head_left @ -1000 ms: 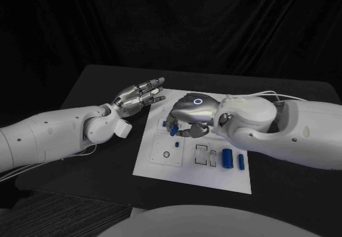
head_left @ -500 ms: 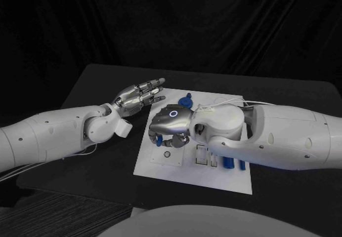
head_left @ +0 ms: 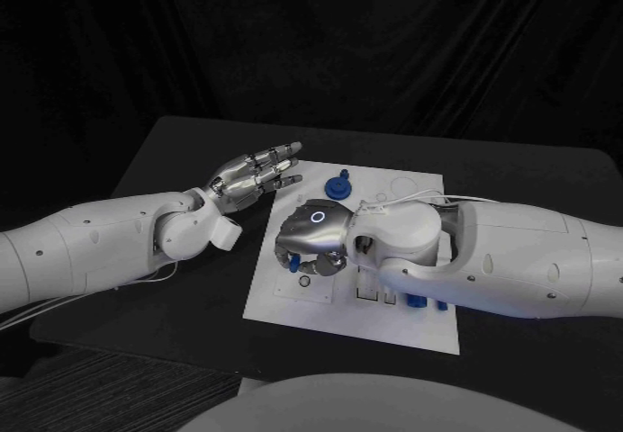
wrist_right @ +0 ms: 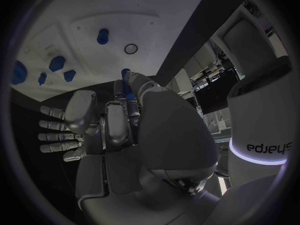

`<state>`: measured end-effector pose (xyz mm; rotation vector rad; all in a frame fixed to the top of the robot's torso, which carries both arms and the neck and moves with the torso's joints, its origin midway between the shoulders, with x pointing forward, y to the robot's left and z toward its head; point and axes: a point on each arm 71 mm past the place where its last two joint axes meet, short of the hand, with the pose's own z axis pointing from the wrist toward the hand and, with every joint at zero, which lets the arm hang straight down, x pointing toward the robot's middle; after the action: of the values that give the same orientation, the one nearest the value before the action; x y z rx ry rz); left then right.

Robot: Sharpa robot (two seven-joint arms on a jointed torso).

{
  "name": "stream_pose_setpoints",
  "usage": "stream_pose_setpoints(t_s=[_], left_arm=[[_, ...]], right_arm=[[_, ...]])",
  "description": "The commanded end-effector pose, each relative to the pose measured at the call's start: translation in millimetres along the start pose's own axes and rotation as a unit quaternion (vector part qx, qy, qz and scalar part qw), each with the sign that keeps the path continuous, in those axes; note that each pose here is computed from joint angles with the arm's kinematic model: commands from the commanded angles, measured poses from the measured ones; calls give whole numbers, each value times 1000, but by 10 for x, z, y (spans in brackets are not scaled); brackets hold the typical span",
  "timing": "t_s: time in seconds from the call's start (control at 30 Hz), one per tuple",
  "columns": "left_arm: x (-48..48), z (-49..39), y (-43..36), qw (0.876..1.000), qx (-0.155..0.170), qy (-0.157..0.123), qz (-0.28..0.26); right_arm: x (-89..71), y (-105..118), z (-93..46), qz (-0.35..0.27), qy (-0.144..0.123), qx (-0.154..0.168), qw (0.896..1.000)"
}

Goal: Assemble the parts on the task board

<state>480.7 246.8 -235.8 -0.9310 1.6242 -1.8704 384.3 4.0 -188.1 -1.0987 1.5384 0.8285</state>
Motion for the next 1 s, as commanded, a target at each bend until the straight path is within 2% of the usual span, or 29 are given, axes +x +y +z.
stream_pose_setpoints(t_s=[0.03, 1.0], left_arm=[[19, 7, -5, 1000, 7, 5, -6], [5, -7, -13, 1000, 10, 1, -4]], right_arm=[[35, -16, -12, -8, 5, 12, 1000], [251, 7, -87, 16, 17, 21, 1000]])
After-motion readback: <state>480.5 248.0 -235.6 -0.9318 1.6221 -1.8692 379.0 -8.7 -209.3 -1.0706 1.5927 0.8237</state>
